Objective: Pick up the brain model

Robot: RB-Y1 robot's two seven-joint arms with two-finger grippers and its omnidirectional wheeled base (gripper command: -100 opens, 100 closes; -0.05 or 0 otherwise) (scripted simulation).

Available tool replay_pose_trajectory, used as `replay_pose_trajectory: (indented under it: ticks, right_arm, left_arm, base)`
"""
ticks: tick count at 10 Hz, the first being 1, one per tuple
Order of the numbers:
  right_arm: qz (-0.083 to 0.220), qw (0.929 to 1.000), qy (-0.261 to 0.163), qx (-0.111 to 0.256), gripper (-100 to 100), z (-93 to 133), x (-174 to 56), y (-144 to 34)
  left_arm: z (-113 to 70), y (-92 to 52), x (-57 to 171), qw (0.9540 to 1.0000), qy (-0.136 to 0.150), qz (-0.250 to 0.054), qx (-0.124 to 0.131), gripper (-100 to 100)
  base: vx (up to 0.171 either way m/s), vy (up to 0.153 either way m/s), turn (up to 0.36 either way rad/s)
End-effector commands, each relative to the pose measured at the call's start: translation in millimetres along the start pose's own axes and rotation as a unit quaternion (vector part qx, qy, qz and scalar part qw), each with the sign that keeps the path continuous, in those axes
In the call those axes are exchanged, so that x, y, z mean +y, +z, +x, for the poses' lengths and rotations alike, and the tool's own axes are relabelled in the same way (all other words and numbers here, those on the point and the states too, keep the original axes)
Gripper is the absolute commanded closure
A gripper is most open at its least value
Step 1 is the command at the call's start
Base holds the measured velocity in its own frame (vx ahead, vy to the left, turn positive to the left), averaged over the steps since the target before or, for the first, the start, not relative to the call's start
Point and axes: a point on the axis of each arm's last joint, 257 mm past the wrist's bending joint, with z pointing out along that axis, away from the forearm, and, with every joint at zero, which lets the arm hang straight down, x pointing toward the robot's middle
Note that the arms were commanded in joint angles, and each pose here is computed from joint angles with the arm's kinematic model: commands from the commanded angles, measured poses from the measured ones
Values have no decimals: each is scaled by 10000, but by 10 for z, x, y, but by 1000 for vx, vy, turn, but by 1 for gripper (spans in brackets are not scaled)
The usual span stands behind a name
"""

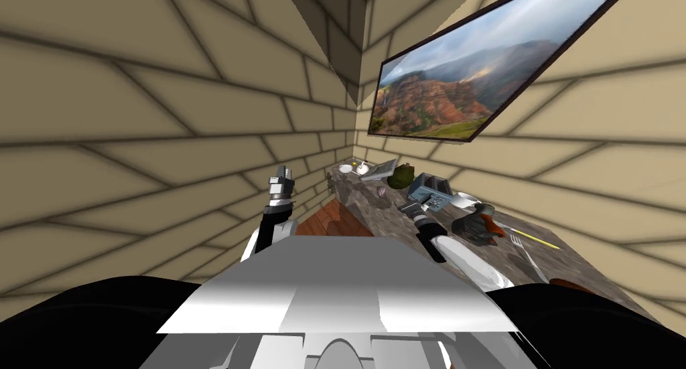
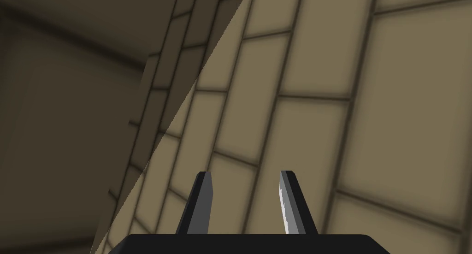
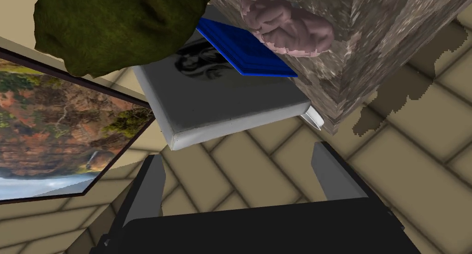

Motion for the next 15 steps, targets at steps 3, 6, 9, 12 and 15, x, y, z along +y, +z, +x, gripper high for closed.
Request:
replay_pose_trajectory:
  ticks: [3, 6, 9, 12, 15]
  right_arm:
    - [-244, 9953, -926, 134, -100, 236, -37, 1]
    - [-397, 9897, -1364, 179, -100, 341, -71, 6]
    - [-684, 9752, -2084, 282, -100, 553, -124, 0]
    - [-978, 9574, -2688, 384, -100, 756, -173, -21]
    - [-1273, 9384, -3174, 492, -100, 953, -211, -60]
  left_arm:
    - [0, 0, 0, 10000, 0, 0, 0, 0]
    - [0, 0, 0, 10000, 0, 0, 0, 0]
    - [0, 0, 0, 10000, 0, 0, 0, 0]
    - [0, 0, 0, 10000, 0, 0, 0, 0]
    - [0, 0, 0, 10000, 1, -1, 0, 0]
  base:
    - [-6, -50, 189]
    - [1, -48, 158]
    - [12, -70, 255]
    - [3, -46, 160]
    - [17, -52, 183]
